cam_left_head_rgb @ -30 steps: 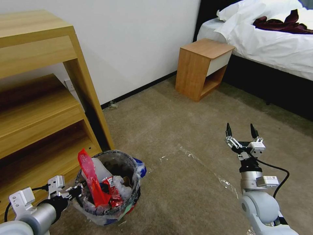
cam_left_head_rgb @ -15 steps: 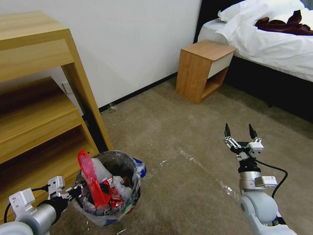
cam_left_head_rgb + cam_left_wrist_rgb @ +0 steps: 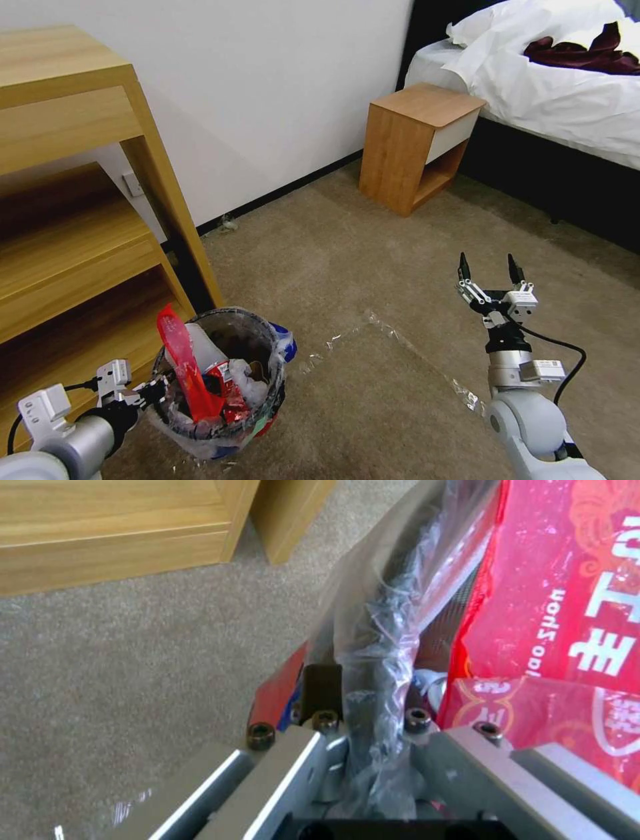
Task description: Pick up the trash bin and place the garbage on the floor into it.
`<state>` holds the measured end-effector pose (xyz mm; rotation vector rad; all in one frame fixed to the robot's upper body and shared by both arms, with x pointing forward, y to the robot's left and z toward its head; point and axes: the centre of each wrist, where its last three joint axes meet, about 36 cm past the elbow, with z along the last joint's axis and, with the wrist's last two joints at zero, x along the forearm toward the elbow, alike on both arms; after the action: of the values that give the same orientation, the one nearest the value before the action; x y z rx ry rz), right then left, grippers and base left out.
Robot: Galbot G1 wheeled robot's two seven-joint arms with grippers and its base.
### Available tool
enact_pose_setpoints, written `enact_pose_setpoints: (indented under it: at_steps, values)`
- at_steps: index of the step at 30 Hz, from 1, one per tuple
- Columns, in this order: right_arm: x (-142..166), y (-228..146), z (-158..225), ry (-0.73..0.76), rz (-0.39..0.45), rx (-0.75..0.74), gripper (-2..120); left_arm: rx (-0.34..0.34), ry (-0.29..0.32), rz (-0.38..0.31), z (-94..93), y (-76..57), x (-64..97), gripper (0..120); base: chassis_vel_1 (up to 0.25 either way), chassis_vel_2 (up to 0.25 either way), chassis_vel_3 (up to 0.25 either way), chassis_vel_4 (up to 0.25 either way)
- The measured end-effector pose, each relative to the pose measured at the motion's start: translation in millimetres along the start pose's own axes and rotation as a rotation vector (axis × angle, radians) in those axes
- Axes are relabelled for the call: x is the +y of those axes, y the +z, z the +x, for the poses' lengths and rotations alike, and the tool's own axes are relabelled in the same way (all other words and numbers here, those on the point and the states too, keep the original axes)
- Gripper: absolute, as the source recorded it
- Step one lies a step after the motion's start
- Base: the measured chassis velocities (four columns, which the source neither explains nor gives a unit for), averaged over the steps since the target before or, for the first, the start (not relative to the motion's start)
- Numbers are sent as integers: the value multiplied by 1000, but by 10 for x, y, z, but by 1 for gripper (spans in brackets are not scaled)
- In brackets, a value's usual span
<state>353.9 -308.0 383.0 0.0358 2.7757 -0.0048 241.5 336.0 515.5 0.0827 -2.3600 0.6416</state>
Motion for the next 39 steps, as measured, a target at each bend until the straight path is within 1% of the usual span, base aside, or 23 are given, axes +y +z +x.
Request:
enact_pose_setpoints:
  at_steps: [14,17,24,39]
  values:
    - [1,27,11,2,-8,1,92,-7,-9,3,-31,-2,29,1,-38,40,31,-35]
    - [1,9,4,0,-23,-1,97,-14,-14,-5,-33,-9,41,1,-15,15,14,-18]
    - [-10,-3,-10,-7,-17,-7,98,-22,-26,-18,-33,-10,56,1,0,0,0,0]
    - [-44,-17,-13,-11,-9,-7,100,-48,-27,-24,-44,-33,76,1,0,0,0,0]
